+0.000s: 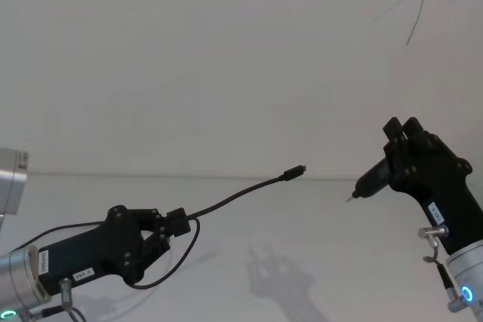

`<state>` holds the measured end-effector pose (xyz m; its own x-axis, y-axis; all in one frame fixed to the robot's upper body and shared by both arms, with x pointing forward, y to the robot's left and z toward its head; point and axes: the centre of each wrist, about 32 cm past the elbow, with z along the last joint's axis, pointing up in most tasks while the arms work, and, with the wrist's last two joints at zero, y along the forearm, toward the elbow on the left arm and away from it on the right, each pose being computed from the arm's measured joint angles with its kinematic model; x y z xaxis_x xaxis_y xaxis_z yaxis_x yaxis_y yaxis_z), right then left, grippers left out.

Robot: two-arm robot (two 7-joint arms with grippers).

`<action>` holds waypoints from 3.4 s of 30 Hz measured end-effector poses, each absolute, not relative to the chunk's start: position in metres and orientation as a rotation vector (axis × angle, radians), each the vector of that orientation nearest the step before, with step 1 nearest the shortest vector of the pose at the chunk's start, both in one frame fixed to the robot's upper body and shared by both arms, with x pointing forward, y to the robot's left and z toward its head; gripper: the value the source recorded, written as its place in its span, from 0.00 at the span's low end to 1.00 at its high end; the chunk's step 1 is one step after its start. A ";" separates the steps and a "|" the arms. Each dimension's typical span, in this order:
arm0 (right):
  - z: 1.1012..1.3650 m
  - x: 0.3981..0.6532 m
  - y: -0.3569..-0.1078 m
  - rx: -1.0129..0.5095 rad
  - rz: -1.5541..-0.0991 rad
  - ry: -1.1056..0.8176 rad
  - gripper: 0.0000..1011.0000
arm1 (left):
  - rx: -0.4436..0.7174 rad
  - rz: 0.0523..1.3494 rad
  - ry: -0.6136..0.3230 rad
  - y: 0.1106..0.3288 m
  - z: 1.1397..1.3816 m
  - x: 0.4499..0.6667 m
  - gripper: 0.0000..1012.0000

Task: Pick up the data cable with the one hand.

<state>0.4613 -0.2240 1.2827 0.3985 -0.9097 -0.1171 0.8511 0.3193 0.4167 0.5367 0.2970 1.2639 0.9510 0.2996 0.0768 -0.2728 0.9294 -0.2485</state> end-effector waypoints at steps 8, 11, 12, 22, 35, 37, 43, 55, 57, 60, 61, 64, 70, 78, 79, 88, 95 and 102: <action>1.283 0.461 -0.215 0.445 -1.111 -0.167 0.25 | -0.239 0.293 -0.114 0.297 1.264 0.537 0.05; 1.282 0.461 -0.212 0.437 -1.089 -0.183 0.25 | -0.240 0.292 -0.114 0.297 1.264 0.536 0.05; 1.282 0.462 -0.209 0.432 -1.074 -0.194 0.25 | -0.240 0.292 -0.114 0.297 1.264 0.536 0.05; 1.283 0.464 -0.198 0.412 -0.999 -0.270 0.25 | -0.241 0.292 -0.114 0.297 1.264 0.536 0.05; 1.286 0.469 -0.198 0.404 -0.970 -0.348 0.25 | -0.241 0.292 -0.114 0.297 1.264 0.536 0.05; 1.287 0.469 -0.199 0.404 -0.970 -0.355 0.25 | -0.241 0.292 -0.114 0.297 1.264 0.536 0.05; 1.288 0.472 -0.202 0.405 -0.968 -0.377 0.25 | -0.241 0.292 -0.113 0.297 1.264 0.536 0.05; 1.289 0.478 -0.204 0.412 -0.962 -0.394 0.25 | -0.241 0.292 -0.114 0.297 1.264 0.536 0.05; 1.290 0.480 -0.205 0.415 -0.961 -0.395 0.25 | -0.240 0.292 -0.114 0.297 1.264 0.536 0.05; 1.291 0.482 -0.205 0.421 -0.958 -0.395 0.25 | -0.240 0.292 -0.114 0.297 1.264 0.536 0.05; 1.291 0.482 -0.205 0.423 -0.958 -0.395 0.25 | -0.240 0.292 -0.114 0.297 1.264 0.536 0.05; 1.292 0.484 -0.205 0.430 -0.956 -0.396 0.25 | -0.241 0.292 -0.114 0.297 1.264 0.536 0.05; 1.295 0.487 -0.204 0.442 -0.951 -0.397 0.25 | -0.241 0.292 -0.114 0.297 1.264 0.536 0.05; 1.298 0.487 -0.205 0.451 -0.935 -0.391 0.25 | -0.241 0.292 -0.114 0.297 1.264 0.536 0.05; 1.299 0.487 -0.206 0.451 -0.931 -0.391 0.25 | -0.241 0.292 -0.114 0.297 1.264 0.536 0.05; 1.303 0.484 -0.209 0.437 -0.910 -0.394 0.25 | -0.241 0.292 -0.114 0.297 1.264 0.536 0.05; 1.306 0.481 -0.212 0.419 -0.898 -0.397 0.25 | -0.240 0.292 -0.114 0.297 1.264 0.536 0.05; 1.305 0.480 -0.213 0.405 -0.886 -0.391 0.25 | -0.241 0.292 -0.114 0.297 1.264 0.536 0.05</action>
